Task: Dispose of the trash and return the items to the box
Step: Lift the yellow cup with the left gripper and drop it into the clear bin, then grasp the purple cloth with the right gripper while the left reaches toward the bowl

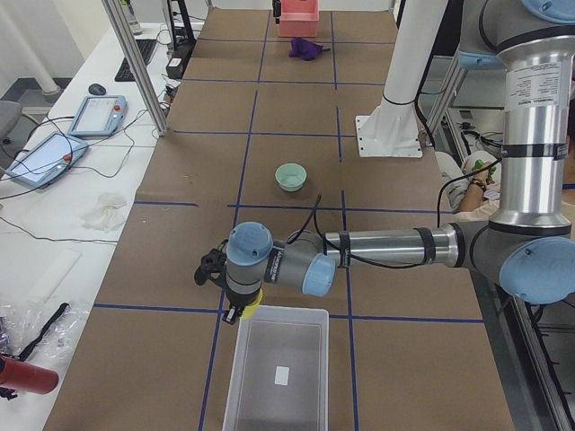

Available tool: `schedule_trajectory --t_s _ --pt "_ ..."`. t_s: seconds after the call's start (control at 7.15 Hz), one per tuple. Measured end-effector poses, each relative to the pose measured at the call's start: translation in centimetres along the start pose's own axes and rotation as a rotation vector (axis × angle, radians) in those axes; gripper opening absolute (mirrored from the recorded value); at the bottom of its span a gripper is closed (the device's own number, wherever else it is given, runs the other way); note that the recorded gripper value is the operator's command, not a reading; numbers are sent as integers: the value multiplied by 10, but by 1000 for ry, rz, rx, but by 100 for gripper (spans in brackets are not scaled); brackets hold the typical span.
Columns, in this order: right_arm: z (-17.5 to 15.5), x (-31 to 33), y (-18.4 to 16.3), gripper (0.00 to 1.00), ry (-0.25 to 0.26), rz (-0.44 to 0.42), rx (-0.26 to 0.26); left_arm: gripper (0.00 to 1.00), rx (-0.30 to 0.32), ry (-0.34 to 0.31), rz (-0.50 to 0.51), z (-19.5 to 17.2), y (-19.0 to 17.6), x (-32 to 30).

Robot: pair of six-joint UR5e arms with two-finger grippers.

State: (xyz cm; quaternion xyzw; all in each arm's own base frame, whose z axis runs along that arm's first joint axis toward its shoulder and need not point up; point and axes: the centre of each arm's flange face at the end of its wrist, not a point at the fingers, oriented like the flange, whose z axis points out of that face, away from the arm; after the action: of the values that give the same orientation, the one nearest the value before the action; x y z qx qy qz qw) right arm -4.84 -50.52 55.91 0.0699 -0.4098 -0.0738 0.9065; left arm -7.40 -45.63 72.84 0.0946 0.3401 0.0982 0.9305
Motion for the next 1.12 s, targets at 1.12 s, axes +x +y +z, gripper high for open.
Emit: schedule_trajectory --t_s 1.12 --pt "5 5 1 100 3 11 -10 34 -111 82 3 85 11 8"
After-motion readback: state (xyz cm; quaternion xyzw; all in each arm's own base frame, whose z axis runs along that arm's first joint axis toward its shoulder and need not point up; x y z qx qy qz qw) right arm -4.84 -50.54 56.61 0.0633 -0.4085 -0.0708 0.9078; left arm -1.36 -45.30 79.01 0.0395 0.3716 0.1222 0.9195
